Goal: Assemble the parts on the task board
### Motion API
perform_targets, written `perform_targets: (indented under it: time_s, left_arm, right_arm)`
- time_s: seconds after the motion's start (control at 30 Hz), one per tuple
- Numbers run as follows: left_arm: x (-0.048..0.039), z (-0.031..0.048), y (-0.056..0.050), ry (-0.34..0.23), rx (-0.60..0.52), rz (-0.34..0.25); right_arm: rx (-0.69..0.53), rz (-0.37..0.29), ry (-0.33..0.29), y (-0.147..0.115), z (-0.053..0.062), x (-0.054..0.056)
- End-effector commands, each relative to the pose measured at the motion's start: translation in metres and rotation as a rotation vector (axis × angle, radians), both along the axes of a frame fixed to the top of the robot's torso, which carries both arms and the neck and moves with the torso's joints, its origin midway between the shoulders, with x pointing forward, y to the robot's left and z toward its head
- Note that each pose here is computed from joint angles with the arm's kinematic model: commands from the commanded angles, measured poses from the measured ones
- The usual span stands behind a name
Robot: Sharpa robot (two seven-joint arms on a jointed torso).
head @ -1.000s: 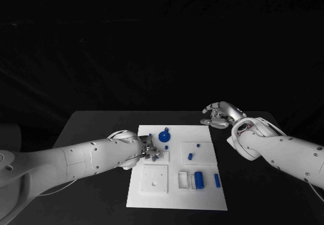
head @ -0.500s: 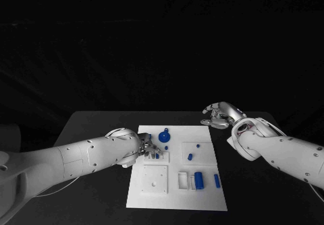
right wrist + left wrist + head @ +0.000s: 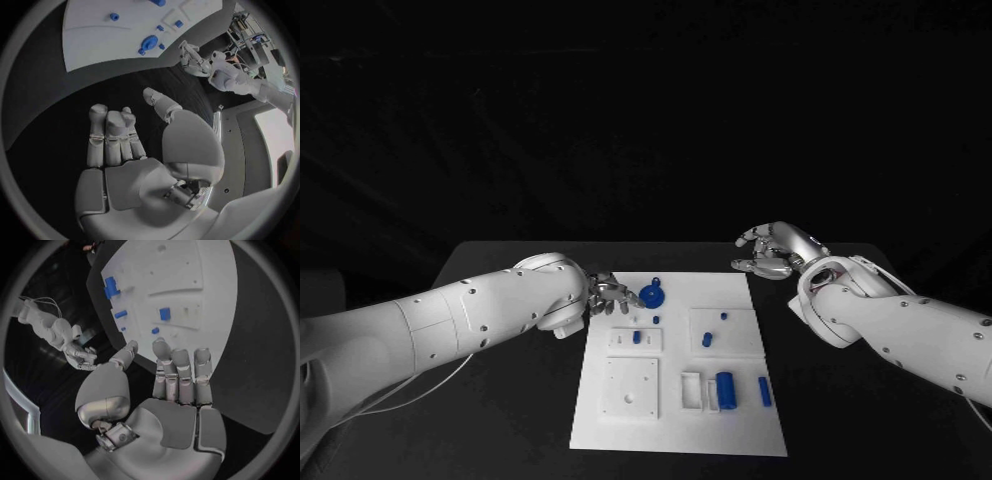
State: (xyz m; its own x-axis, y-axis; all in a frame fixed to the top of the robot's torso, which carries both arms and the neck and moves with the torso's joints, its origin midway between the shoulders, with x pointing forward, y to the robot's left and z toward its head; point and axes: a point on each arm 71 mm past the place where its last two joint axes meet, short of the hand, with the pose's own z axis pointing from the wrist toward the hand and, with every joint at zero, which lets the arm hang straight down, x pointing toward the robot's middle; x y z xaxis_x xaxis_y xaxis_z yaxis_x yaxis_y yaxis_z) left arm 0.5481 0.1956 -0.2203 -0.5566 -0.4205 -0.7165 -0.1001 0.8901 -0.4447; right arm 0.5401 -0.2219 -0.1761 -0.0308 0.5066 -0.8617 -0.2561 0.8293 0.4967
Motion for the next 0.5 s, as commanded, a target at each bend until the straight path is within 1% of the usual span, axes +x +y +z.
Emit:
perform_targets:
  time_s: [0.03,0.17,0.2,0.33,0.5]
  left_arm:
    - [0.0084,0.0054,0.005,0.017,-0.027,0.016]
    - [0.0182,0.0072,0.011,0.006,-0.008,0.041]
    - [0.0187,0.0074,0.012,0.005,-0.007,0.042]
    - [0.0284,0.013,0.017,-0.036,0.028,0.057]
    - [0.0383,0.0186,0.019,-0.076,0.069,0.063]
  right_arm:
    - [-0.006,0.008,-0.002,0.0,0.0,0.0]
    - [-0.004,0.01,-0.001,0.0,0.0,0.0]
    - [-0.004,0.01,-0.001,0.0,0.0,0.0]
    - [-0.002,0.01,-0.002,0.0,0.0,0.0]
    - [-0.001,0.011,-0.003,0.001,0.0,0.0]
